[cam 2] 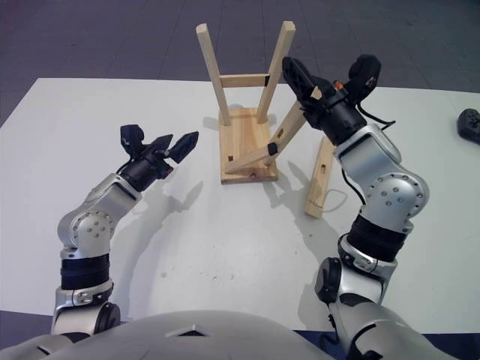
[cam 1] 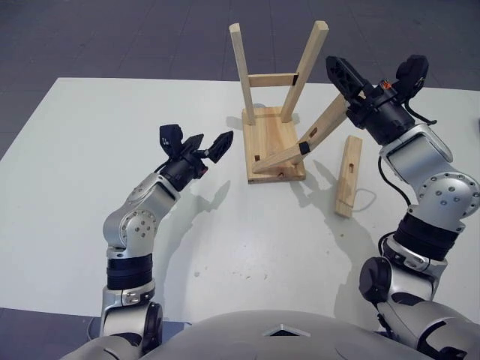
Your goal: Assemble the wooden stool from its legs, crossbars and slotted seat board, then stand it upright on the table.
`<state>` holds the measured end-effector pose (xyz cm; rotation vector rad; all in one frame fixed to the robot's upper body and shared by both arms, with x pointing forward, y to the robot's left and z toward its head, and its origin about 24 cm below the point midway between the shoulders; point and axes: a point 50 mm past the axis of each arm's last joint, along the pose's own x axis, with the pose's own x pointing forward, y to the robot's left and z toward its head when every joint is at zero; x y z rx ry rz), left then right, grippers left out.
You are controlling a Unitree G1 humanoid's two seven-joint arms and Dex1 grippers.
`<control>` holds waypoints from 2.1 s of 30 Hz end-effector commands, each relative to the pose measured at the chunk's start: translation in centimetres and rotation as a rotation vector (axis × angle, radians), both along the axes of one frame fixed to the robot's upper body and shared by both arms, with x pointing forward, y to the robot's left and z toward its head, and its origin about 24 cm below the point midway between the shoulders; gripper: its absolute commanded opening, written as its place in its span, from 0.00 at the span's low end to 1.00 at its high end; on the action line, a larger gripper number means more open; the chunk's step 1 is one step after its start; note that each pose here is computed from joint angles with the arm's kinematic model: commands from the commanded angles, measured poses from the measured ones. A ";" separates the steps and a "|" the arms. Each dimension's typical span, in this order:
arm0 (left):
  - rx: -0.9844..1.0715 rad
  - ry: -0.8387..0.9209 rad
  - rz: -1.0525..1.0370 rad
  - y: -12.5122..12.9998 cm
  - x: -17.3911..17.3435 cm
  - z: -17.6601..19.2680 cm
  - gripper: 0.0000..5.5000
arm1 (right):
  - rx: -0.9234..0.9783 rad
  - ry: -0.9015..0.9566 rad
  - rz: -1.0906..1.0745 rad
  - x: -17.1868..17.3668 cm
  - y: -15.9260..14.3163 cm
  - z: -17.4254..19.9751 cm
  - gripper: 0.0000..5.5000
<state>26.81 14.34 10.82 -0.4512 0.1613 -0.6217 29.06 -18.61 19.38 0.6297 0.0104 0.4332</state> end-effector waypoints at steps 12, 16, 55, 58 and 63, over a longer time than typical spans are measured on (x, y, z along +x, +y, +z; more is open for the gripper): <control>0.764 -0.600 -0.369 -2.0 0.2 -1.6 0.98 | 0.002 0.034 -0.076 -0.9 -1.4 -1.3 0.98; 0.967 -0.719 -0.480 0.2 0.9 -1.8 0.98 | -0.007 0.054 -0.086 -0.9 -1.7 -1.7 0.98; 1.412 -1.167 -0.534 -2.8 3.0 -8.5 0.82 | 0.068 0.136 -0.159 -1.4 -1.6 -3.5 0.98; 1.411 -1.156 -0.536 -2.8 2.8 -8.8 0.73 | 0.070 0.142 -0.155 -1.3 -1.5 -3.6 0.98; 1.411 -1.139 -0.537 -2.9 2.8 -9.0 0.59 | 0.072 0.148 -0.156 -1.2 -1.4 -3.7 0.98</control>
